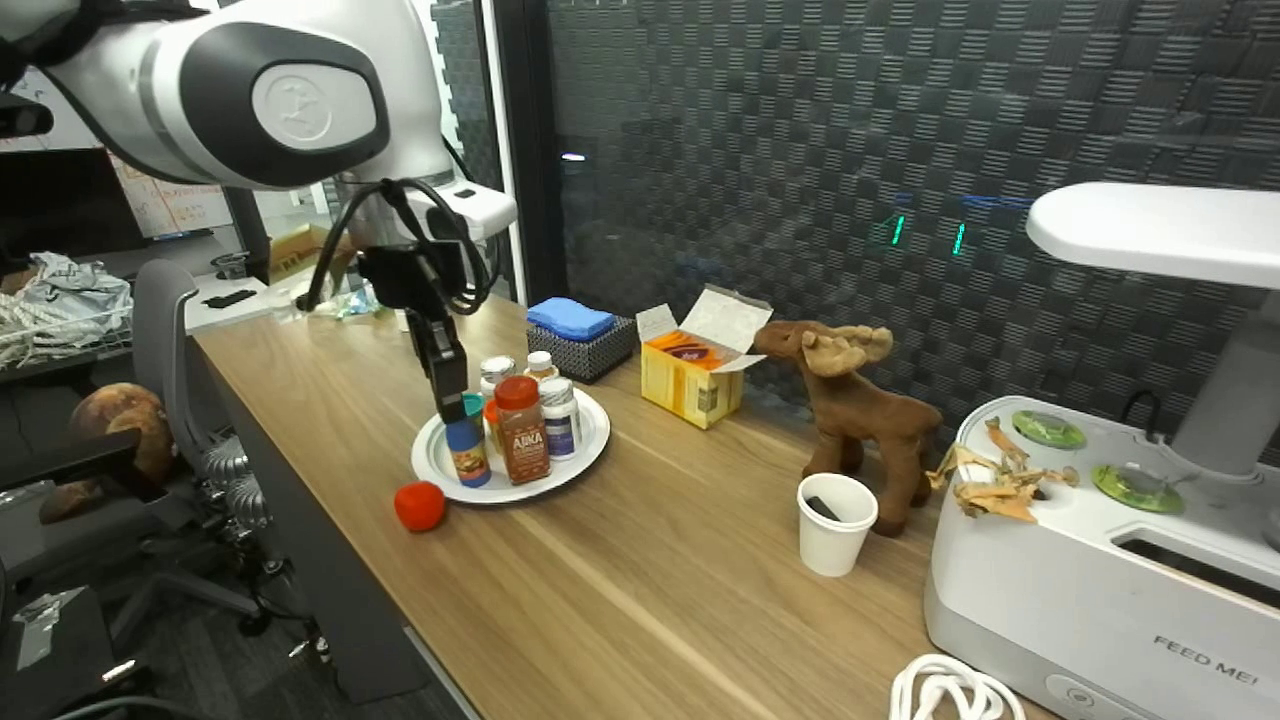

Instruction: Put the bottles and the orange plushie surrounding the white plate on the white plate

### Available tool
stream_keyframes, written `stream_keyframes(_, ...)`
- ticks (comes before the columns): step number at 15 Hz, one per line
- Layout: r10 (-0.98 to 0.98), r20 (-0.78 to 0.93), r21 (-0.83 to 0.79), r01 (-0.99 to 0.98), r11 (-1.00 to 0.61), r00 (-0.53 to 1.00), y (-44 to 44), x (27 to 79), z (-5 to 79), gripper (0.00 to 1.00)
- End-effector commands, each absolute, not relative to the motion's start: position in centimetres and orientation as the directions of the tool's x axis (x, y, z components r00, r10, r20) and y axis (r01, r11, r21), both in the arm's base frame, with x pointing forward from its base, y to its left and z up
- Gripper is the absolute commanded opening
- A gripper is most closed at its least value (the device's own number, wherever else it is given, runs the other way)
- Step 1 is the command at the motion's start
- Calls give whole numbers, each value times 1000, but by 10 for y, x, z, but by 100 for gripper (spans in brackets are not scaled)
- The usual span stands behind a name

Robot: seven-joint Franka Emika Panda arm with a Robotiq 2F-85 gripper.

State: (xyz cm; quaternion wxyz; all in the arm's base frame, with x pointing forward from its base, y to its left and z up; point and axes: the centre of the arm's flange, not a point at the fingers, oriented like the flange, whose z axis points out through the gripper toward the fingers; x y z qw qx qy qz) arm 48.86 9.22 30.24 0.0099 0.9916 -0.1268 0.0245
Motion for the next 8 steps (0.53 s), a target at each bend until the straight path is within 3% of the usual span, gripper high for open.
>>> stream_keyframes(1,-220,77,67,-225,-972,972,95,497,304,5)
stream_keyframes(5,-190,88,91,-198,-976,978,93,498,303,5)
stream_keyframes(6,-183,85,93,-191,-977,979,94,498,304,45)
stream_keyframes(8,-172,84,100,-180,-979,982,94,498,303,52)
